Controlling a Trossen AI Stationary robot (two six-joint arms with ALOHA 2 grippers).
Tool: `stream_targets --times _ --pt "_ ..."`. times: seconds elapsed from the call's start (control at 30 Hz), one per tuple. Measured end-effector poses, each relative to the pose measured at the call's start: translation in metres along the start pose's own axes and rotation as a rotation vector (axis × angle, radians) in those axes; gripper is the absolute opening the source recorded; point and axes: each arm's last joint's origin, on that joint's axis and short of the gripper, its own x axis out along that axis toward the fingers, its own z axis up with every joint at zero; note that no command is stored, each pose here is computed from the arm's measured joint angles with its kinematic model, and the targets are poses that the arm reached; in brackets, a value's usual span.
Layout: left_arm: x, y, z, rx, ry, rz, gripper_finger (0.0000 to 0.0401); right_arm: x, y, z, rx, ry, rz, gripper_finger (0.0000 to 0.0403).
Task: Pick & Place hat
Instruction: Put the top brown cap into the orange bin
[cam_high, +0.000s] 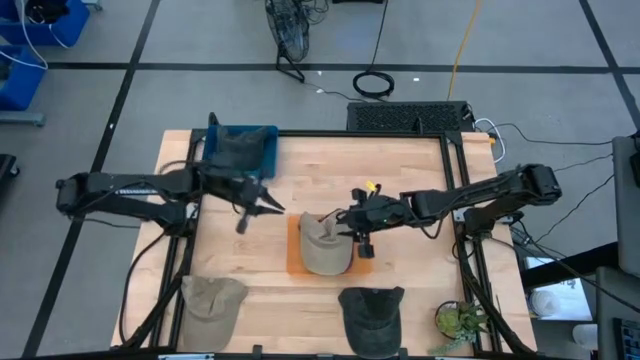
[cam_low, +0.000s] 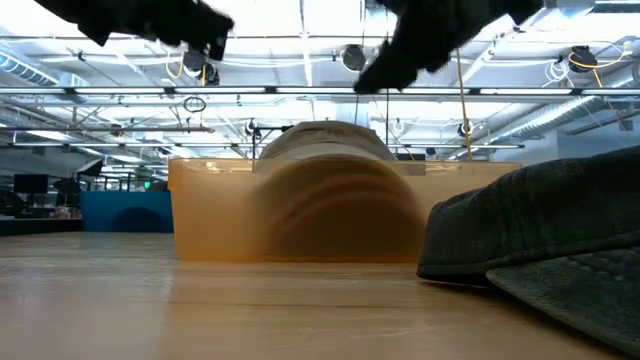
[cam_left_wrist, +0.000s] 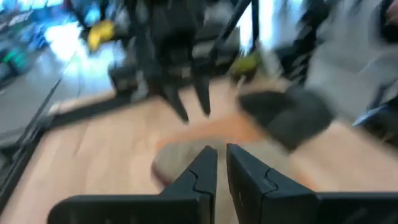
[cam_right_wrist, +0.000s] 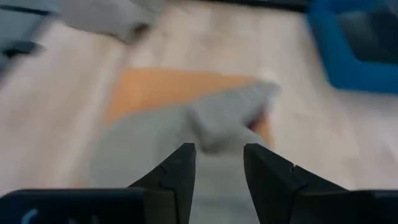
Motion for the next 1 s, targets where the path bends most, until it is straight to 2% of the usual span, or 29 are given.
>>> stream_targets --times 0.13,0.2,0.4,0.57,0.73,0.83,1.0 --pt "0.023 -0.005 -0.013 0.026 0.137 0.132 0.0067 0.005 -0.005 -0.023 0.005 0.069 -0.098 0.0121" --pt "0.033 -0.005 -0.020 0.043 0.175 0.151 0.0088 0.007 -0.006 -0.033 0.014 0.086 -0.103 0.0121" --pt "0.052 0.000 -0.019 0.001 0.059 0.139 0.0158 0.007 -0.006 -0.042 0.014 0.067 -0.102 0.0118" --pt "0.066 0.000 -0.032 -0.044 0.091 0.080 0.0203 0.008 -0.006 -0.036 -0.022 -0.008 -0.103 0.0117" --pt "0.081 0.003 -0.045 -0.049 0.097 0.083 0.0222 0.009 -0.011 -0.028 -0.052 -0.091 -0.120 0.0114" --pt "0.087 0.004 -0.051 -0.067 0.093 0.083 0.0225 0.009 -0.017 -0.029 -0.046 -0.080 -0.124 0.0114" --pt "0.090 0.003 -0.056 -0.086 0.125 0.076 0.0225 0.010 -0.023 -0.037 -0.056 -0.010 -0.051 0.0116"
